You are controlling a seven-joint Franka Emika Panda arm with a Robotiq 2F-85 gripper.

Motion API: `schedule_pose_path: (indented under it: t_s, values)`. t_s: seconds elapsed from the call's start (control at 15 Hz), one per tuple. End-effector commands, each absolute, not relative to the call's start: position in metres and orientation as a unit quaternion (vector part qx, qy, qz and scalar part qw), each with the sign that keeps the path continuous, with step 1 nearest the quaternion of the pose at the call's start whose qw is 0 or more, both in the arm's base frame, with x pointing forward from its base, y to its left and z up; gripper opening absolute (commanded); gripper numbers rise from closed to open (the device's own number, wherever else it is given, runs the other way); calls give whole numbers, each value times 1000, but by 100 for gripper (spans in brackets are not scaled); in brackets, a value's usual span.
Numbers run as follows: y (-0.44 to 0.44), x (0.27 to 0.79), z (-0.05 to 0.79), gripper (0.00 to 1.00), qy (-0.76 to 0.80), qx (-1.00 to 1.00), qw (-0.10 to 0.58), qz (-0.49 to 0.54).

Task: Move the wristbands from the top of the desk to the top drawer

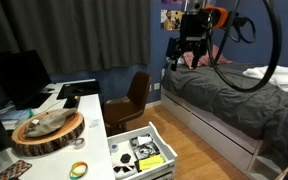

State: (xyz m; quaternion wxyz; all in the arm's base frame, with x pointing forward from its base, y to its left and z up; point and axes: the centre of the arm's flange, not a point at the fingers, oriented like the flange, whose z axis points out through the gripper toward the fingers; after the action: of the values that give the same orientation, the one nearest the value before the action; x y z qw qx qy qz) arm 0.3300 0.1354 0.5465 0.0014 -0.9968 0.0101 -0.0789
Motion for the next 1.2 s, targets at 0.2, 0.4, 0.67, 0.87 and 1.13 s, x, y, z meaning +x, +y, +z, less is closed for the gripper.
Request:
schedule_pose_path:
  t_s: [0.2,0.4,0.67,0.87,1.13]
  values:
    - [135,330,547,100,10,-997,1,-79]
    - [135,330,547,100,10,-997,1,-79]
    - [144,332,547,100,-3,-997,9,-79]
    - [186,336,537,100,-52,-996,13,-77]
    - [246,336,516,100,-101,-991,24,-87]
